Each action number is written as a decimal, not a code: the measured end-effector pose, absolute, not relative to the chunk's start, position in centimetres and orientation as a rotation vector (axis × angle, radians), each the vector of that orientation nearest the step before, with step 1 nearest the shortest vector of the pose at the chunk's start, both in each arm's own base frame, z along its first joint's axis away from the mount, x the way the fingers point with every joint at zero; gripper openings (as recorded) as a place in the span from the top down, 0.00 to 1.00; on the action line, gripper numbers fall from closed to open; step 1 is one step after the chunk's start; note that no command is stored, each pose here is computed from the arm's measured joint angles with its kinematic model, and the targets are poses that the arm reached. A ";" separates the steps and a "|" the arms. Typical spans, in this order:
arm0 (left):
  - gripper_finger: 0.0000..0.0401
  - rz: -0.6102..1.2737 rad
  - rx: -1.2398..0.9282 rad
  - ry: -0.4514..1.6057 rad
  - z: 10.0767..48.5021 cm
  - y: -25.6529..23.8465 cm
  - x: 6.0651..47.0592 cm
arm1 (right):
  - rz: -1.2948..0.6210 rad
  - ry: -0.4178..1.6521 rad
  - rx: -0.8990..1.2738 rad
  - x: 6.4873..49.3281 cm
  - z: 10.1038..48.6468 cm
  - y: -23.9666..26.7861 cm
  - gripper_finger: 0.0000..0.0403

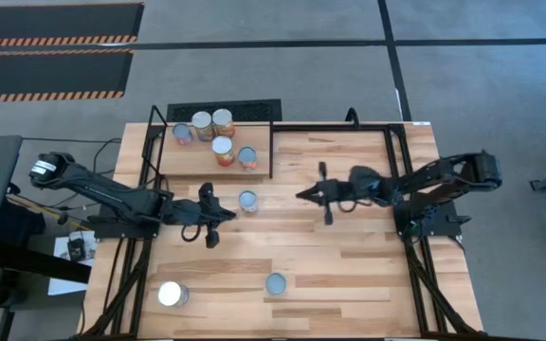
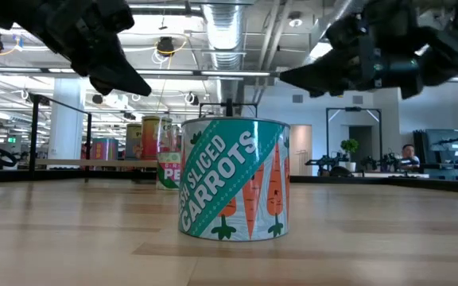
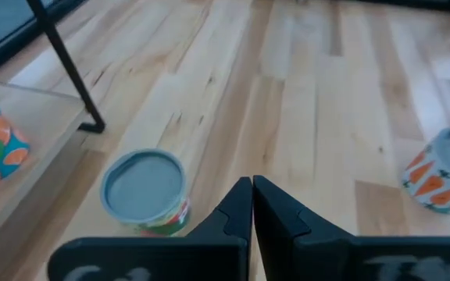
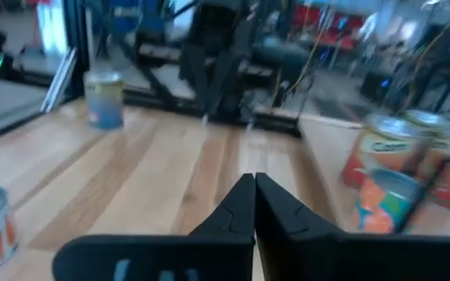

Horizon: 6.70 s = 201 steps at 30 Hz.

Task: Pick and place cans onto a shelf
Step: Put the canned green peas on the shelf, then put the canned carrots on the shelf

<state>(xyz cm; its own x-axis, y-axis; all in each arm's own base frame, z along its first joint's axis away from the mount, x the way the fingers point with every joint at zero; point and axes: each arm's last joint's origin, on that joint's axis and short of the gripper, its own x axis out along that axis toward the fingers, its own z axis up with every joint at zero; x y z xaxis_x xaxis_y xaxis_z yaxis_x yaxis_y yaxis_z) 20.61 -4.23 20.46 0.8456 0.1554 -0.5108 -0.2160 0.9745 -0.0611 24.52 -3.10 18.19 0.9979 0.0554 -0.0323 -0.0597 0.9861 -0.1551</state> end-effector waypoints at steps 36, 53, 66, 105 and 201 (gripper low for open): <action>0.71 0.276 0.010 1.155 20.1 0.8 31.6 | -0.009 0.080 -0.007 21.9 14.4 -8.8 0.98; 0.85 0.175 0.089 1.255 17.9 0.8 32.3 | -0.014 0.062 0.002 21.9 14.5 -8.8 0.98; 0.99 0.293 -0.001 1.109 29.0 2.9 32.2 | -0.014 0.075 0.008 21.9 14.4 -8.8 0.98; 1.00 0.589 -0.224 1.170 28.0 24.3 34.9 | -0.014 0.094 0.009 21.9 14.2 -8.8 0.98; 1.00 0.317 0.115 1.027 35.1 10.7 36.3 | -0.014 0.108 0.012 21.8 14.0 -8.8 0.98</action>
